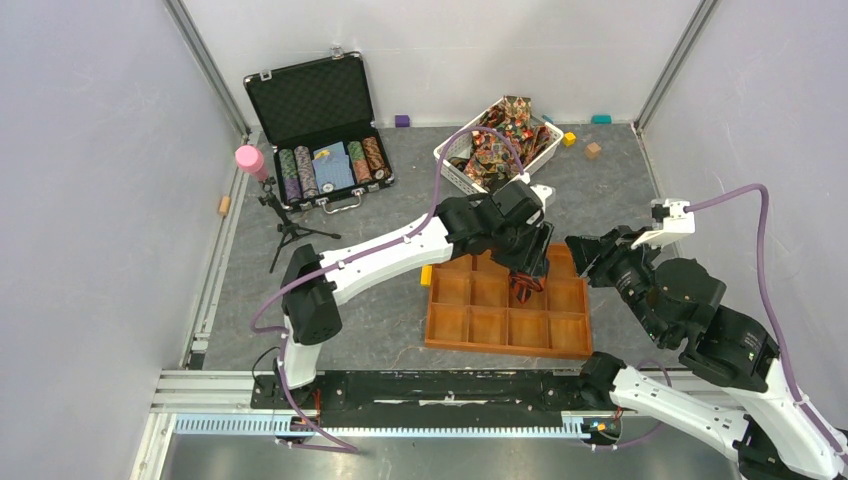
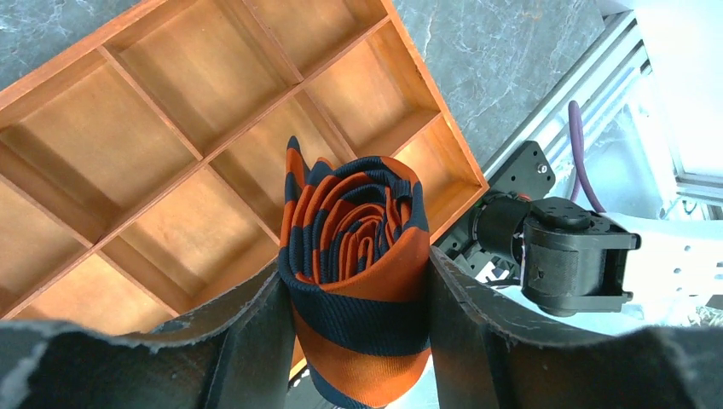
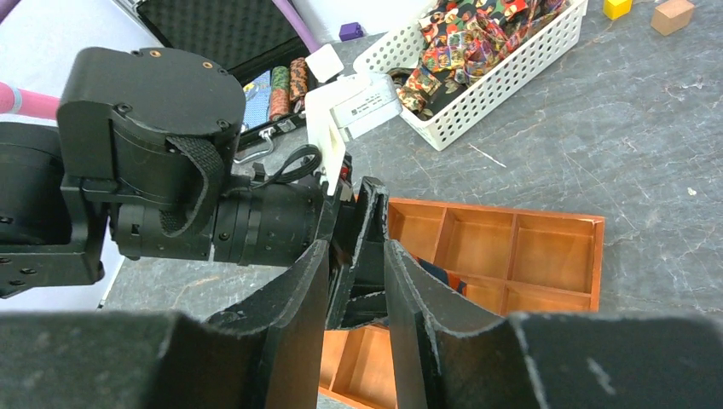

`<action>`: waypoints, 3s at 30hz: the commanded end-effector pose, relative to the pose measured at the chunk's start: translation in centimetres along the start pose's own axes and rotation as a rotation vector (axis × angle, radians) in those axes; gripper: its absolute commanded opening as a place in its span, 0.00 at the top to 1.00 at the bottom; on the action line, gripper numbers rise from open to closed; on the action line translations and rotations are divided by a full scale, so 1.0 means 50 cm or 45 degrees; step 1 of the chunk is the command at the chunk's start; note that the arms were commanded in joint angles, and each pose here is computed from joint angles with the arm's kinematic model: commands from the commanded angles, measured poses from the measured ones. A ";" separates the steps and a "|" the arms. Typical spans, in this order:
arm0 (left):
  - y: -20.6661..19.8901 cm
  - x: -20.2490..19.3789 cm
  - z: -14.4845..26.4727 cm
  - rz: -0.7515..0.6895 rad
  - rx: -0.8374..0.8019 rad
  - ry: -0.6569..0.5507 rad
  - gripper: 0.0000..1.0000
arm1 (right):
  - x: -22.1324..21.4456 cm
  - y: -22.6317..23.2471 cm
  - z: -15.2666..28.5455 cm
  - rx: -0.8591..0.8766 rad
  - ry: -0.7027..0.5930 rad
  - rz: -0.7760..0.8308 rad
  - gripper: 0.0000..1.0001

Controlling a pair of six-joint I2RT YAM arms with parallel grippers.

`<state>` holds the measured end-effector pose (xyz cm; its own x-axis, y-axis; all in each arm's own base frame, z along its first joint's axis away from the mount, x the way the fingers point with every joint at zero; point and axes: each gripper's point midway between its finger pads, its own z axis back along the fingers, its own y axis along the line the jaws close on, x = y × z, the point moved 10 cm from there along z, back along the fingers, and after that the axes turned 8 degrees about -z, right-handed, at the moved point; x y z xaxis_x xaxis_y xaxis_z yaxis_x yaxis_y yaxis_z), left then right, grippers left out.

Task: Roll the ties
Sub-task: Place the tie in the storage box.

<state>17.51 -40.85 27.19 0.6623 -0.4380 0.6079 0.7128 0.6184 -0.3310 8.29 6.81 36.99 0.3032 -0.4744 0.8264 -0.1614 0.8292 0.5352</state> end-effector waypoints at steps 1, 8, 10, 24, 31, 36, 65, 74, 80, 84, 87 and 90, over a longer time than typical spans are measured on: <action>-0.015 0.005 -0.014 0.035 -0.074 -0.063 0.41 | 0.002 -0.005 0.000 -0.028 -0.033 -0.027 0.64; 0.015 -0.036 -0.046 0.065 -0.012 -0.016 0.40 | -0.005 -0.007 -0.005 -0.044 -0.025 -0.020 0.63; 0.021 -0.045 -0.050 0.074 0.002 -0.009 0.41 | -0.005 -0.007 -0.006 -0.050 -0.025 -0.018 0.63; 0.074 -0.104 -0.046 0.147 0.145 0.009 0.41 | -0.039 -0.015 -0.025 -0.088 0.038 0.014 0.62; 0.091 -0.103 -0.037 0.154 0.189 -0.005 0.41 | -0.041 -0.013 -0.027 -0.077 0.045 0.020 0.61; 0.088 -0.077 -0.029 0.112 0.225 0.009 0.41 | -0.040 -0.015 -0.025 -0.076 0.042 0.018 0.61; 0.127 -0.142 -0.107 0.091 0.350 0.225 0.42 | -0.047 -0.025 -0.021 -0.081 0.032 0.005 0.59; 0.135 -0.156 -0.135 0.090 0.377 0.265 0.42 | -0.048 -0.028 -0.018 -0.077 0.030 0.001 0.58; 0.134 -0.158 -0.145 0.085 0.387 0.281 0.41 | -0.048 -0.030 -0.016 -0.083 0.026 0.000 0.58; 0.133 -0.159 -0.148 0.078 0.402 0.296 0.39 | -0.048 -0.032 -0.015 -0.084 0.025 -0.002 0.58; 0.131 -0.155 -0.146 0.075 0.411 0.294 0.35 | -0.048 -0.033 -0.014 -0.087 0.021 -0.003 0.57; 0.127 -0.149 -0.141 0.075 0.415 0.287 0.30 | -0.048 -0.033 -0.014 -0.086 0.022 -0.003 0.56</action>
<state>18.66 -37.78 14.84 0.7801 -0.4852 0.3950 0.5675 0.8145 -0.1205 8.48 6.93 33.94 0.3360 -0.4523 0.8261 -0.1074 0.8530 0.5107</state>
